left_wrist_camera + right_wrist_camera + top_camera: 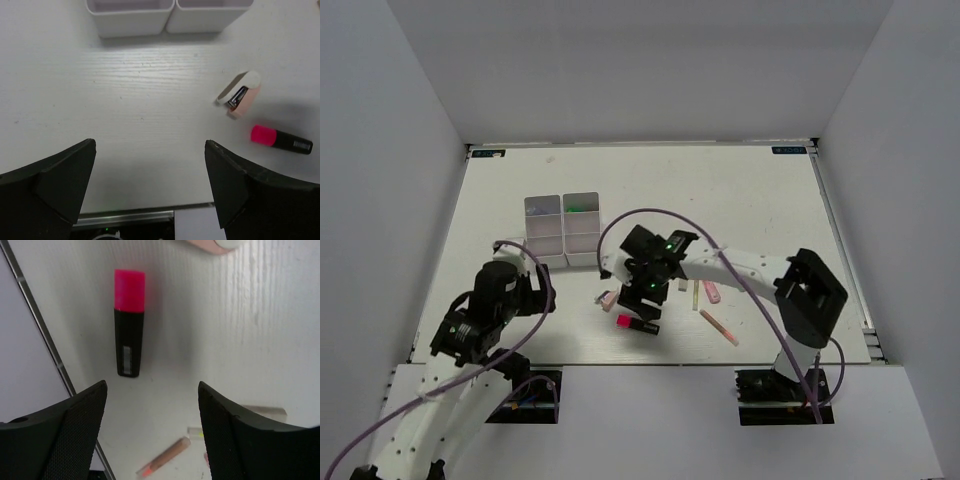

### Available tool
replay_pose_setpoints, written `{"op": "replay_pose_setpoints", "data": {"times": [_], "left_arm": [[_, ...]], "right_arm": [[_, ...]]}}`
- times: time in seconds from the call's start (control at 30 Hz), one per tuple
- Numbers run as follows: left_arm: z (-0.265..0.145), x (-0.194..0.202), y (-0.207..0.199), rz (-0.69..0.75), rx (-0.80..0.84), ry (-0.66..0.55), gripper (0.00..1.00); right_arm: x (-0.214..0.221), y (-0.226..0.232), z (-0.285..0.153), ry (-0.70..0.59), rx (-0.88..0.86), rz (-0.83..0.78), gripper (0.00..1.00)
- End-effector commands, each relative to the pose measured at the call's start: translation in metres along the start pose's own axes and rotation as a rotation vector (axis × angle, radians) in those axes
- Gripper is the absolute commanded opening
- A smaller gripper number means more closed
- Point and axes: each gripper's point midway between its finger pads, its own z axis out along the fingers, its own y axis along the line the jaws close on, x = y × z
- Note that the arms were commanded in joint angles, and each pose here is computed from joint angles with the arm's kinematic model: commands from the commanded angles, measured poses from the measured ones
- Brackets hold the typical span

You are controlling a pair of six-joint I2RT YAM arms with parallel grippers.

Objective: Sort the stationery into containers
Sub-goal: Pick up the pen from the center of the board.

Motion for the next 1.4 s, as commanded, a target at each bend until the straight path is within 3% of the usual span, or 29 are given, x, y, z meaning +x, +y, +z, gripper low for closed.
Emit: {"op": "replay_pose_setpoints", "data": {"times": [0.0,0.57,0.7,0.73,0.8,0.83,0.93,1.0,1.13,1.23,1.37], "left_arm": [[-0.003,-0.012,0.012,-0.033,-0.056,-0.116,1.00],[-0.007,-0.014,0.038,-0.083,-0.121,-0.341,0.92],[-0.008,-0.014,0.039,-0.083,-0.129,-0.342,0.91],[-0.008,-0.013,0.040,-0.084,-0.131,-0.344,0.91],[-0.009,-0.014,0.040,-0.089,-0.130,-0.349,0.91],[-0.010,-0.014,0.041,-0.090,-0.130,-0.355,0.91],[-0.010,-0.014,0.042,-0.096,-0.132,-0.364,0.91],[-0.012,-0.015,0.041,-0.100,-0.126,-0.378,0.91],[-0.013,-0.015,0.041,-0.103,-0.121,-0.383,0.91],[-0.011,-0.013,0.040,-0.099,-0.118,-0.379,0.91],[-0.009,-0.013,0.038,-0.088,-0.111,-0.364,0.91]], "right_arm": [[-0.023,-0.005,0.015,0.004,0.129,0.054,0.75],[-0.033,0.028,0.088,0.108,0.116,-0.037,0.74],[-0.017,0.033,0.096,0.155,0.090,-0.031,0.62],[-0.013,0.035,0.096,0.164,0.080,-0.027,0.47],[-0.003,0.037,0.095,0.182,0.070,-0.025,0.31],[0.003,0.039,0.092,0.188,0.068,-0.027,0.17],[0.003,0.043,0.080,0.170,0.060,-0.046,0.00],[0.003,0.048,0.066,0.174,0.039,-0.069,0.00],[-0.040,0.054,0.014,0.044,0.023,-0.162,0.00],[-0.100,0.021,-0.033,-0.133,0.197,-0.299,0.00],[-0.162,-0.026,-0.071,-0.278,0.375,-0.427,0.00]]}}
